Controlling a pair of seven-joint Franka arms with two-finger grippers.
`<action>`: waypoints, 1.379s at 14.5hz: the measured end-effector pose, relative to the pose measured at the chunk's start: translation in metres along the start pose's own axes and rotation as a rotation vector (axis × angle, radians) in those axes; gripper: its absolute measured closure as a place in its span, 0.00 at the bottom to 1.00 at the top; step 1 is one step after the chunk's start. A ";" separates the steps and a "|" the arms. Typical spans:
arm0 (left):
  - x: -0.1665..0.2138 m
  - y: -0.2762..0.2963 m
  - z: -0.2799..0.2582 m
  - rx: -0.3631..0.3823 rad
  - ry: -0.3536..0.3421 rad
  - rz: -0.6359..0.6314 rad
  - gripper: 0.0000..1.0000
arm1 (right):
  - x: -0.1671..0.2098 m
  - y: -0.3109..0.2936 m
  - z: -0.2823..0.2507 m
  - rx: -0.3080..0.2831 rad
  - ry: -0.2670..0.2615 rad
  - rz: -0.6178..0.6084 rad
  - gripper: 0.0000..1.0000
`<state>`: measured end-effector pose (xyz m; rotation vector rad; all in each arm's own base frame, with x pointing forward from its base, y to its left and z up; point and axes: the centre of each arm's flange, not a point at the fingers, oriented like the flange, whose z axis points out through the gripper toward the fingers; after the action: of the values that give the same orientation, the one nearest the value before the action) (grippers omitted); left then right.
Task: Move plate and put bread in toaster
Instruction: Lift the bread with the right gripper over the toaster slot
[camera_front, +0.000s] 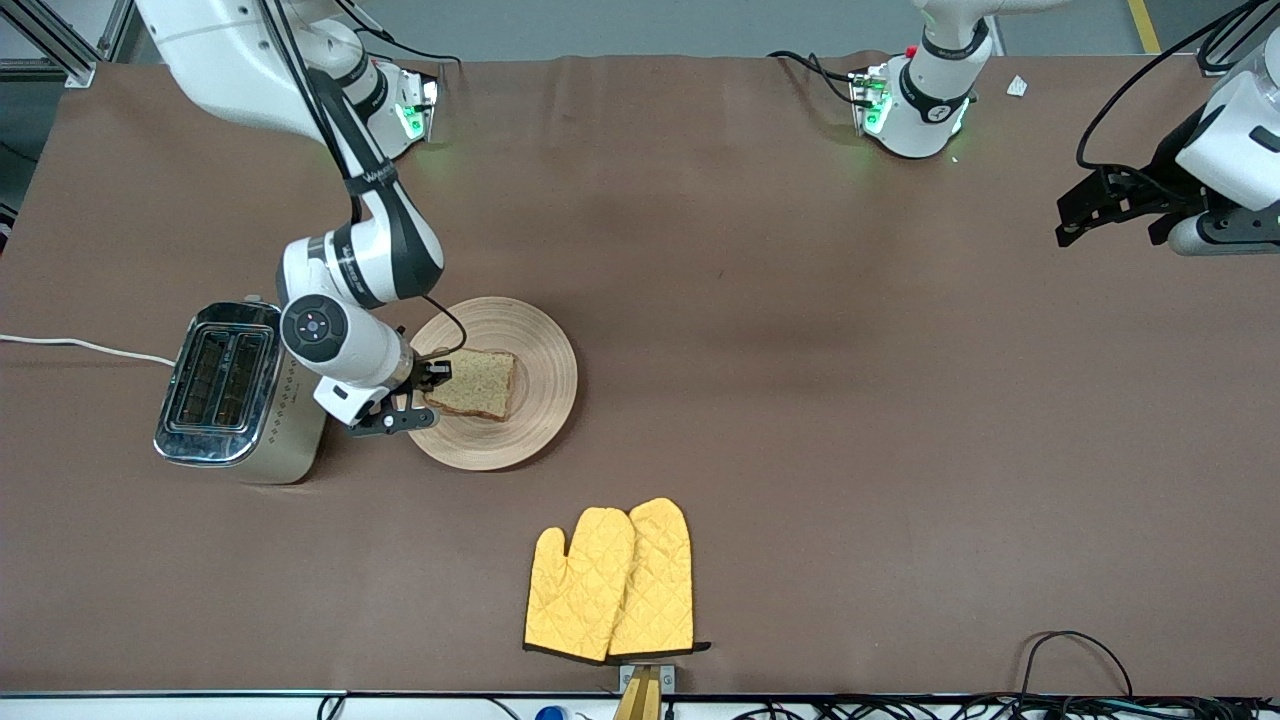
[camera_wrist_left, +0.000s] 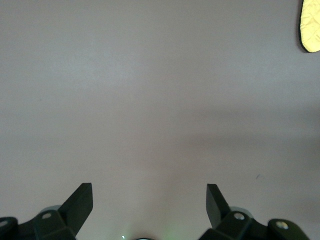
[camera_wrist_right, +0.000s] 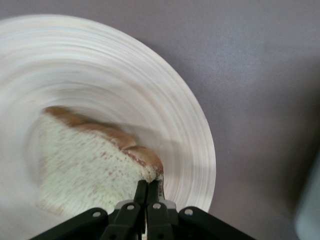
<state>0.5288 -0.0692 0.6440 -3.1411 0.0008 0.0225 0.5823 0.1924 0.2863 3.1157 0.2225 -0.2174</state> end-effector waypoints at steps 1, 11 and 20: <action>0.000 0.000 0.000 0.000 0.000 0.000 0.00 | 0.002 -0.002 -0.030 -0.014 0.004 -0.008 0.97; 0.000 0.000 0.001 0.000 -0.002 0.000 0.00 | -0.025 0.025 -0.249 -0.413 0.046 -0.002 0.97; 0.000 0.000 0.001 0.000 -0.003 0.000 0.00 | -0.004 0.145 -0.207 -0.866 -0.162 0.089 0.97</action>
<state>0.5288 -0.0692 0.6428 -3.1407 0.0009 0.0265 0.6270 0.0529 0.4921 2.2319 0.1253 -0.2762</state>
